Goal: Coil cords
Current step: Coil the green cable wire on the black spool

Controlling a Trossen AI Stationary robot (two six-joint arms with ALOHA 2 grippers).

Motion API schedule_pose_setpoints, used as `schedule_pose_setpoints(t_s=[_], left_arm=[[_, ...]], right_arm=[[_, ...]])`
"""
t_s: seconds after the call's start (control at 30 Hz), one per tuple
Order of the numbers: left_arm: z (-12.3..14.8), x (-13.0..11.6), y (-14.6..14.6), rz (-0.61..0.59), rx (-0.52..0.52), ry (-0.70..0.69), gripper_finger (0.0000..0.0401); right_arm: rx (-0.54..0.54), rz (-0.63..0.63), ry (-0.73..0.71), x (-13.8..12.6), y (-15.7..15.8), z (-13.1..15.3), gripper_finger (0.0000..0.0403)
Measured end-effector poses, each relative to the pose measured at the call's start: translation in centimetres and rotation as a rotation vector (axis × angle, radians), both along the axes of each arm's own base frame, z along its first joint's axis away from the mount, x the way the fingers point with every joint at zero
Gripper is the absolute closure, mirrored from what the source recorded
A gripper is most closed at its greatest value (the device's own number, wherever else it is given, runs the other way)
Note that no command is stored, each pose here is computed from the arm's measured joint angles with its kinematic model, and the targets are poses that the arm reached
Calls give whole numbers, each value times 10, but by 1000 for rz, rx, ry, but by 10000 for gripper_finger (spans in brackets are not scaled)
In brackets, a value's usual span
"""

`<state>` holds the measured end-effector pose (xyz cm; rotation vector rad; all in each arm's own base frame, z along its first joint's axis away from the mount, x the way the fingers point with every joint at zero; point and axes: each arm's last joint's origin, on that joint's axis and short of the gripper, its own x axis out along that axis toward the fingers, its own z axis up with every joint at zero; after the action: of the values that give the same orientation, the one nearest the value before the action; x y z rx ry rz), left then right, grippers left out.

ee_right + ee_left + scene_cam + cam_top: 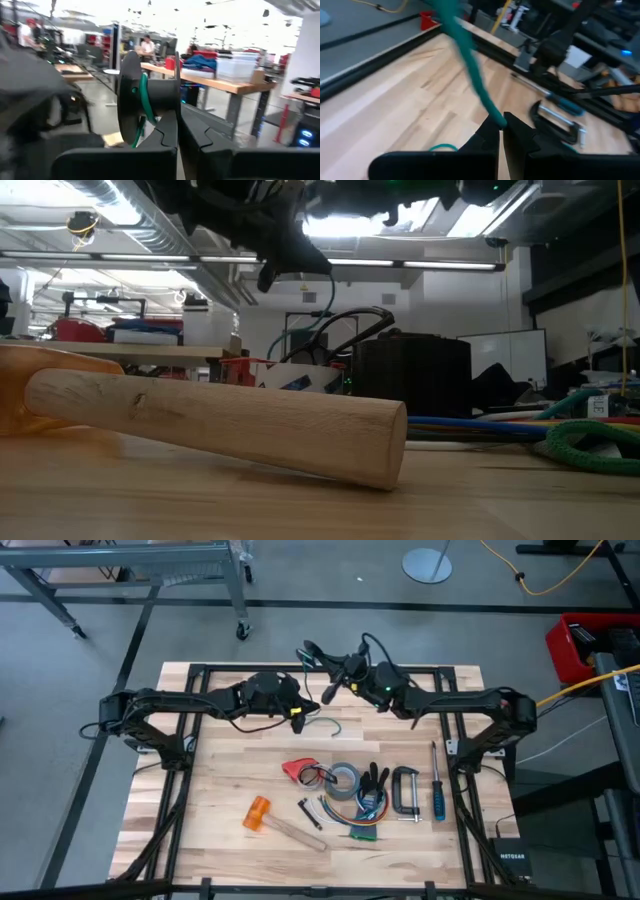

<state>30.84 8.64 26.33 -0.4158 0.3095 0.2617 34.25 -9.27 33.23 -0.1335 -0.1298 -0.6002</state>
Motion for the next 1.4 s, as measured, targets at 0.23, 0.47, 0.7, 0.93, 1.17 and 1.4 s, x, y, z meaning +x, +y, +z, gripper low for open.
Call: schedule_pose_setpoints(t_s=[0.23,0.47,0.7,0.93,1.17,1.4], left_arm=[[-1,1,-2,-47,-53,-7,401],[-6,-3,2,-35,-97,44,401],[-8,-5,9,-4,-119,51,401],[-12,-7,10,-10,-89,101,401],[-11,-7,10,-35,-34,107,401],[-15,-9,10,-36,-49,145,401]], right_arm=[[-8,-55,109,11,-4,-21,402],[13,-50,298,12,-4,-39,402],[63,31,312,12,-1,-44,402],[63,129,182,15,2,-33,402],[116,193,100,15,3,-28,402],[193,154,214,13,4,-39,402]])
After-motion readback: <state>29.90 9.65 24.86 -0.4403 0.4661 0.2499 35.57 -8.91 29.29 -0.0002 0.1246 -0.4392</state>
